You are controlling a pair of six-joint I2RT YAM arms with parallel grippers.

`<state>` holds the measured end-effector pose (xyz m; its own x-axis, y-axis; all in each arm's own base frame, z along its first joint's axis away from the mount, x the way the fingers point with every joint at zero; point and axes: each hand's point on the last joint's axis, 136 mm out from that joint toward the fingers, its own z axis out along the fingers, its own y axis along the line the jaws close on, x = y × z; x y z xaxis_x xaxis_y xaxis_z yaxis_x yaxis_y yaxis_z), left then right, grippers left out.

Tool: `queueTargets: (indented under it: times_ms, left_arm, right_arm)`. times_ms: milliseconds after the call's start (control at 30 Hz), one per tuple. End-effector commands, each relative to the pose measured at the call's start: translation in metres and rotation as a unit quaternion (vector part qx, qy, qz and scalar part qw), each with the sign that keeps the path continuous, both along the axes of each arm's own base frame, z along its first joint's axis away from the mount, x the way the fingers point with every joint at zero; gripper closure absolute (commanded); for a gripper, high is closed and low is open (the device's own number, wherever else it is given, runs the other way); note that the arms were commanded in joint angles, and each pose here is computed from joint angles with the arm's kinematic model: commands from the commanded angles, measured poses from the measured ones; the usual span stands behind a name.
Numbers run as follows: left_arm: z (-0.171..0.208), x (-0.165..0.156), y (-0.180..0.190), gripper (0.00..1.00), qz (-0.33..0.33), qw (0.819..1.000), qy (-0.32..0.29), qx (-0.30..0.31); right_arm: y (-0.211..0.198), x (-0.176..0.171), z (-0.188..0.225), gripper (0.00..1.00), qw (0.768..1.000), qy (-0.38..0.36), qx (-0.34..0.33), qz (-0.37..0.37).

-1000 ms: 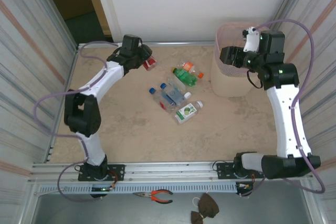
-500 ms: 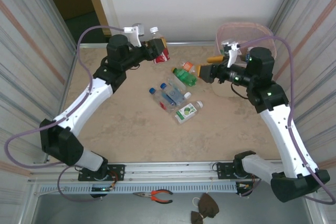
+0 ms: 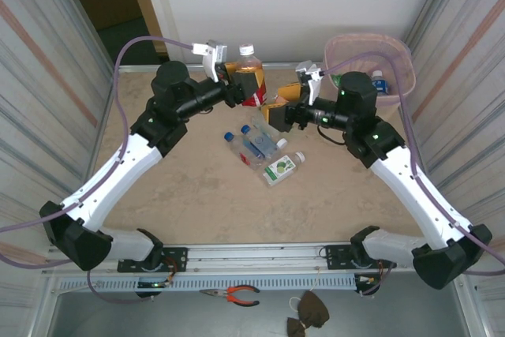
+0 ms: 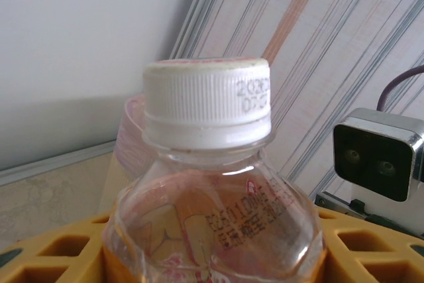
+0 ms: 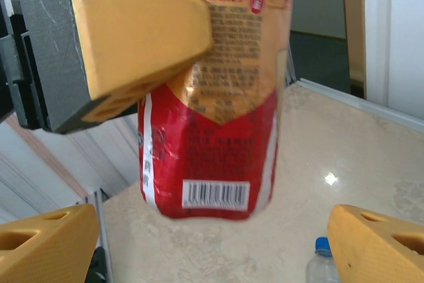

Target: Put the plastic bottles in the bin

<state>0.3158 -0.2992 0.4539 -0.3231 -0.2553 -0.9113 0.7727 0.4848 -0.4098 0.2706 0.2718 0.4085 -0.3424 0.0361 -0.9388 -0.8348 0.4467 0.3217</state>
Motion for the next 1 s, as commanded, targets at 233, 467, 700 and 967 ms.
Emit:
queueTargets:
  times_ms: [233,467,700,967]
  left_arm:
    - [0.016,-0.01,-0.001,0.55,-0.007,1.0,-0.026,-0.001]
    - [0.017,-0.011,-0.002,0.55,-0.01,1.0,-0.027,-0.003]
    - [0.021,-0.014,-0.004,0.54,-0.019,0.999,-0.029,-0.014]
    - [0.026,-0.02,-0.007,0.54,-0.031,0.999,-0.033,-0.022]
  right_arm:
    - [0.021,0.023,0.025,0.14,0.998,-0.065,0.0,-0.005]
    - [0.027,0.02,0.025,0.25,0.999,-0.048,0.014,0.013]
    - [0.027,0.02,0.023,0.21,0.999,-0.035,0.02,0.014]
    - [0.028,0.02,0.024,0.19,0.999,-0.031,0.022,0.017]
